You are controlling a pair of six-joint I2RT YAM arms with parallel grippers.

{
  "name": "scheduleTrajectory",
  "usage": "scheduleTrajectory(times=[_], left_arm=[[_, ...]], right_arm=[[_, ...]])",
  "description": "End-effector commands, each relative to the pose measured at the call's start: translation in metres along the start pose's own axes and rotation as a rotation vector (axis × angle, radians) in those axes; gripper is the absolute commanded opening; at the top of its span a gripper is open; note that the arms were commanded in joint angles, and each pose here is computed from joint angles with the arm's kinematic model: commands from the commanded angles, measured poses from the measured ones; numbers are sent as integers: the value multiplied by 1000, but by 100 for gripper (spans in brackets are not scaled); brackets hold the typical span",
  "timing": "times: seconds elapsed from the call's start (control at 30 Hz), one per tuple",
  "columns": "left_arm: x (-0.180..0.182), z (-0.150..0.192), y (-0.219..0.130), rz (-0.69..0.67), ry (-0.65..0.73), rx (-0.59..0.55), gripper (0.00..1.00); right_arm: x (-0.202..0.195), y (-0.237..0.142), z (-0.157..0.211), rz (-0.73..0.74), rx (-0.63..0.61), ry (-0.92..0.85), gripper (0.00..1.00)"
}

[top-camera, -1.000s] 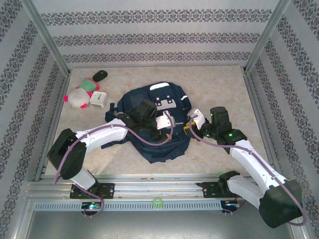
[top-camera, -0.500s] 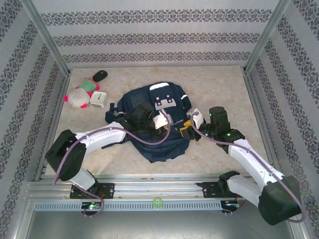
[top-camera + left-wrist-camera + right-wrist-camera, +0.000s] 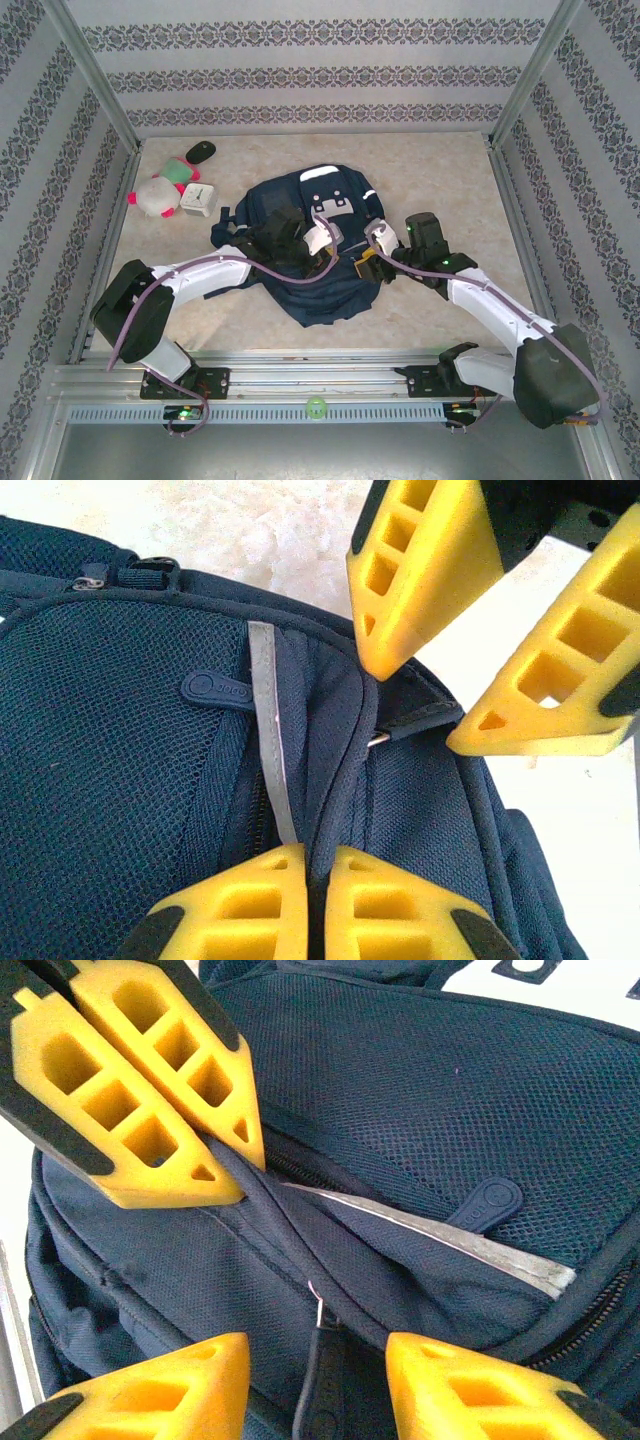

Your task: Pack books, pencil case, and school supplies into a backpack

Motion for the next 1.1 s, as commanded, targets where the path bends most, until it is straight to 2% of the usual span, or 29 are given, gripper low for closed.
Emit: scheduleTrajectory(times=[0.0, 0.17, 0.33, 0.73, 0.83, 1.0, 1.07], left_arm=[[-11, -42, -17, 51, 19, -167, 0], [-1, -42, -19, 22, -13, -170, 0], [-2, -43, -19, 29, -20, -173, 0], [-8, -54, -21, 75, -25, -208, 0], [-10, -53, -21, 85, -21, -205, 0], [-6, -46, -21, 67, -5, -182, 0], [0, -41, -22, 43, 1, -167, 0]], right_arm=[[0, 2, -1, -2, 37, -23, 43], [-2, -11, 4, 65, 71, -35, 46], [-11, -26, 3, 139, 49, -8, 49], [-5, -5, -10, 11, 39, 4, 48], [-11, -3, -15, 21, 33, -3, 38], [-14, -8, -22, 18, 21, -12, 1], [-21, -14, -18, 52, 41, -2, 0]])
Point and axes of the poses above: each hand's point on the last joint's axis, 136 mm out from that joint toward the fingers, its own y axis out along the fingers, its own x axis along the line the jaws close on, z = x × y, the point moved 3 cm from there along -y, back along the fingers, and after that the axes turned 11 degrees about -y, right-handed, at the moved point
